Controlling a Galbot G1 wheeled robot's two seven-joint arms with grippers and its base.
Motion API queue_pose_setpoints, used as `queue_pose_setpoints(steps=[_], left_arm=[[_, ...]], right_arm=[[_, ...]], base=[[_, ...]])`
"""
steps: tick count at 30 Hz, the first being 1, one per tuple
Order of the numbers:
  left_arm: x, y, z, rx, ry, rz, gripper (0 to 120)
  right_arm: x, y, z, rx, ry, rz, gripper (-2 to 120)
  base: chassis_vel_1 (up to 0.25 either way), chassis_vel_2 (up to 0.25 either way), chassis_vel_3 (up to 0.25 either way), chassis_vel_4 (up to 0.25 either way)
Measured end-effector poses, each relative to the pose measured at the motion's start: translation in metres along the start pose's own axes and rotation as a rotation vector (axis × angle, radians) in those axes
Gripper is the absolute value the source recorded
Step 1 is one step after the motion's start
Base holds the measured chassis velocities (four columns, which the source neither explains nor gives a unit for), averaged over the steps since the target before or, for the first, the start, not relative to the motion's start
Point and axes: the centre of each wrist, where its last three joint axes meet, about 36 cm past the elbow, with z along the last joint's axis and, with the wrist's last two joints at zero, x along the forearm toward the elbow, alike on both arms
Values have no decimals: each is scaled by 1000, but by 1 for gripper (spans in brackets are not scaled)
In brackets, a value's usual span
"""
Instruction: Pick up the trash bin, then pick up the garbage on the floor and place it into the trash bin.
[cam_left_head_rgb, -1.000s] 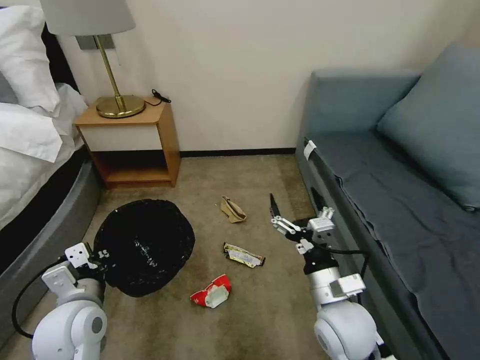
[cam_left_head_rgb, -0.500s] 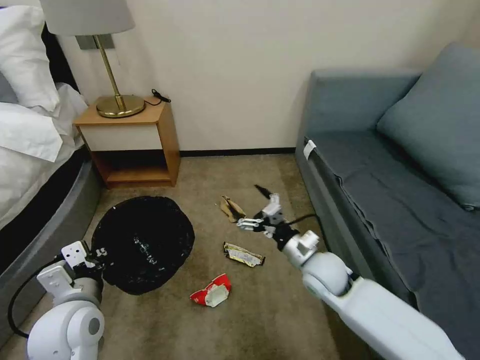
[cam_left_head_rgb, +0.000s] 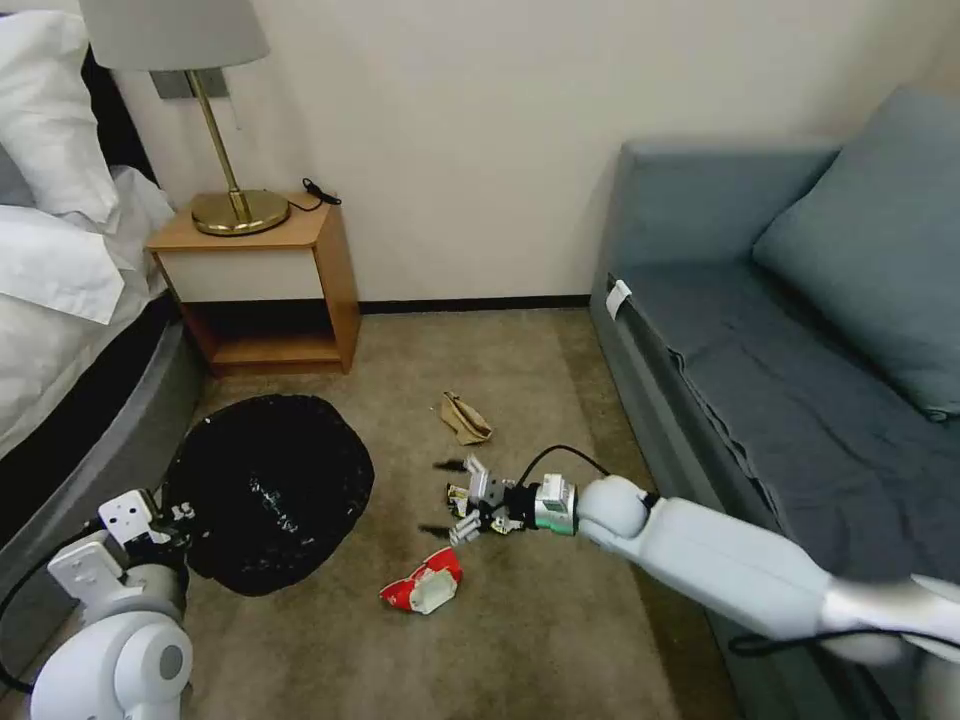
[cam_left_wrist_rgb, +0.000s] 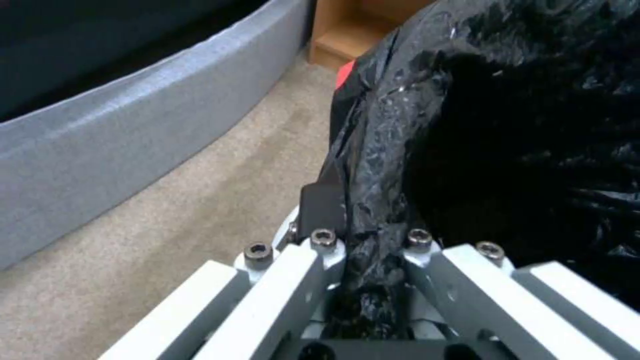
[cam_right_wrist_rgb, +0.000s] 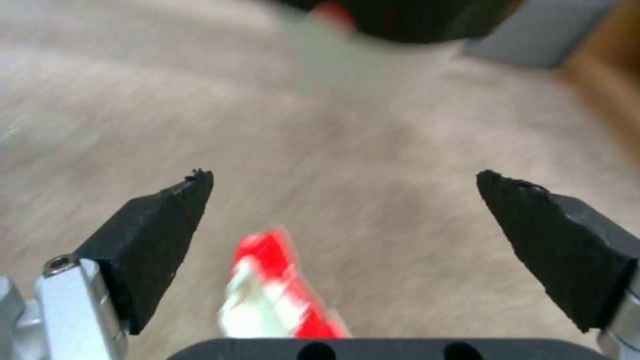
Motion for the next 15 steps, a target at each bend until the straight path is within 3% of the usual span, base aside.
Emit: queue_pose_setpoints(steps=[3, 15], left_arm=[[1, 0, 1, 5, -1, -1, 3], [3, 3, 2, 7, -4, -7, 3]], right_arm=[[-14, -5, 11, 6, 52, -88, 100], [-54, -10, 22, 49, 120, -170, 99]], base=[[0, 0, 0, 0], [0, 0, 0, 0]])
